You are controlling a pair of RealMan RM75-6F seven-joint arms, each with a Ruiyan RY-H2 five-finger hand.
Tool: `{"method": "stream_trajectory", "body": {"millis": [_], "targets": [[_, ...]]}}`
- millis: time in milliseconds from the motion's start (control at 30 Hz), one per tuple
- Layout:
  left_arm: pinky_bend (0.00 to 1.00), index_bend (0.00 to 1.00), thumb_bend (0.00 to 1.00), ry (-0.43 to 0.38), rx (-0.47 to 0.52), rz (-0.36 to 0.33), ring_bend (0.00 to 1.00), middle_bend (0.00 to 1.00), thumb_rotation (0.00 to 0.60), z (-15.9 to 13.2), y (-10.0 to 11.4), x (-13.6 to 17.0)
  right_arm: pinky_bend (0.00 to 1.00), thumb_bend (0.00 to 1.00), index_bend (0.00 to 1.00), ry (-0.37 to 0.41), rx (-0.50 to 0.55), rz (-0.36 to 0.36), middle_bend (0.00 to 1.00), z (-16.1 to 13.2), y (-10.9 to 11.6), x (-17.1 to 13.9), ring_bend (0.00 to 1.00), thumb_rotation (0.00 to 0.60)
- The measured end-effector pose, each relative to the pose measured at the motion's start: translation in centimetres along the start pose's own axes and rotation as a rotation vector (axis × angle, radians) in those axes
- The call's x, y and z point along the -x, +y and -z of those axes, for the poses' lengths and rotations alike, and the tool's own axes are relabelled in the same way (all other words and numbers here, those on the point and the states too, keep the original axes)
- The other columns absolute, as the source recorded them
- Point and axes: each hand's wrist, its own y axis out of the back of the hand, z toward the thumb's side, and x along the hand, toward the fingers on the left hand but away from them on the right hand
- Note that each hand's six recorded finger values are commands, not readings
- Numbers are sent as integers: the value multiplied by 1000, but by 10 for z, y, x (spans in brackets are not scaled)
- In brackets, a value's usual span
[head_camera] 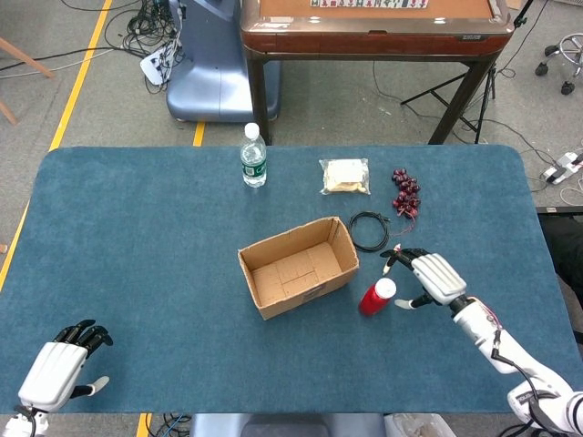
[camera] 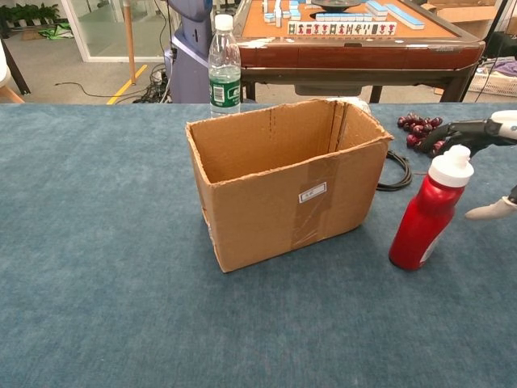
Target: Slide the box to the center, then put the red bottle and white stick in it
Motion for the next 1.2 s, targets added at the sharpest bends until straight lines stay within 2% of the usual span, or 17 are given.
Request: {"method": "stream_trajectory", "body": {"millis": [233, 567, 1200], "targets": [[266, 406, 0, 0, 5, -6, 189, 327, 600, 0, 2, 1, 263, 0, 230, 17, 21, -51, 301, -5, -8, 8, 232, 600], [266, 406, 0, -1, 12, -9, 189, 327, 600, 1, 3, 1, 263, 0, 268, 25, 31, -87, 348, -8, -15, 13, 235, 600], [266, 406, 0, 8, 20, -20, 190, 327, 600, 4, 7, 2, 271, 0, 362, 24, 39, -150, 434, -11, -33, 25, 317, 600]]}}
